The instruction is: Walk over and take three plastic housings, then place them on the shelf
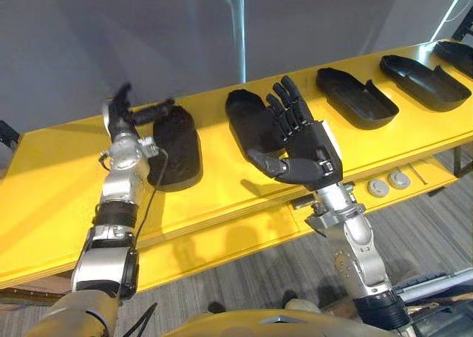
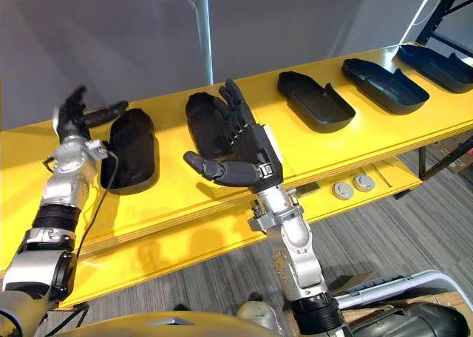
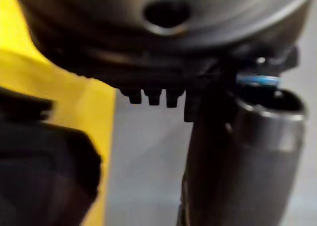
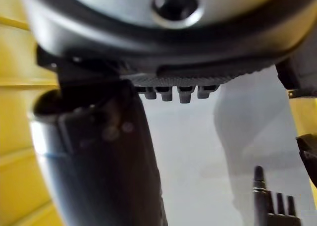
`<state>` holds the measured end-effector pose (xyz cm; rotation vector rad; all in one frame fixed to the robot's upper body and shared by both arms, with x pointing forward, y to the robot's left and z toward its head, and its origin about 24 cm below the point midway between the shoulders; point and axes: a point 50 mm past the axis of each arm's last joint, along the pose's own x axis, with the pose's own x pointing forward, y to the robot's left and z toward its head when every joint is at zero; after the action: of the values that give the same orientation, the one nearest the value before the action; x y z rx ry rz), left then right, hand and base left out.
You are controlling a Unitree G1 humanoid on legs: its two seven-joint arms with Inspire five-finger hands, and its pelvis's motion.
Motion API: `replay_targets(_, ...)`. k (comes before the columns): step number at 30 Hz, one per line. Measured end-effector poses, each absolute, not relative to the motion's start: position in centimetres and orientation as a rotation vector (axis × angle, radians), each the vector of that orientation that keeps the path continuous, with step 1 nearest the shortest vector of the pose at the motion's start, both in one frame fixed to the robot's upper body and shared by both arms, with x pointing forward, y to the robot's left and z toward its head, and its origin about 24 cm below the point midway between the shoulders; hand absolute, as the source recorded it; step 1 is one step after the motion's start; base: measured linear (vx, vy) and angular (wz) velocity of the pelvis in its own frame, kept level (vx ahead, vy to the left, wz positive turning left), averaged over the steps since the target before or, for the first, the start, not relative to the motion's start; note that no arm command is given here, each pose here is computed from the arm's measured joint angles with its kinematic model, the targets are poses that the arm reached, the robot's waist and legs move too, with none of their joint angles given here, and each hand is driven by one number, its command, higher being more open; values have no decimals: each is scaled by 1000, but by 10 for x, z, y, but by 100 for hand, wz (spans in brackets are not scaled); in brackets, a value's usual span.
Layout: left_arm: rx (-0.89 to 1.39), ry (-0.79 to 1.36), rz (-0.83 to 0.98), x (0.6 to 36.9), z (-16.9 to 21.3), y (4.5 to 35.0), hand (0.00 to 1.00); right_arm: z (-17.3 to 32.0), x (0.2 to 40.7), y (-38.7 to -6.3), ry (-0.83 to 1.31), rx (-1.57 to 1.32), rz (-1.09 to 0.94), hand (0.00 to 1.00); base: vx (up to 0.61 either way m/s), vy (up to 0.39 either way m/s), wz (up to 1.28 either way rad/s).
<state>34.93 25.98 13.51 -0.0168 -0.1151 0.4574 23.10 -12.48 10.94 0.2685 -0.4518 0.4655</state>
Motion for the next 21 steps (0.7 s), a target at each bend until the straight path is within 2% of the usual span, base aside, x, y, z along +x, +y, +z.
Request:
replay_targets(6,48,-458,395,334,206,253,100,110,231,-124,-464,285,436,100,21,27,5)
replay_targets(10,37,-614,351,317,230,243,100,111,230,-123,-470,265,436,100,26,12,8)
replay_targets(15,8,-690,332,269,208,243,100,110,230,-122,-456,325,534,100,46,-1,18)
replay_targets(21,-94,-538,401,223,148,242,100,107,228,-132,-400,218,720,100,11,-8,34)
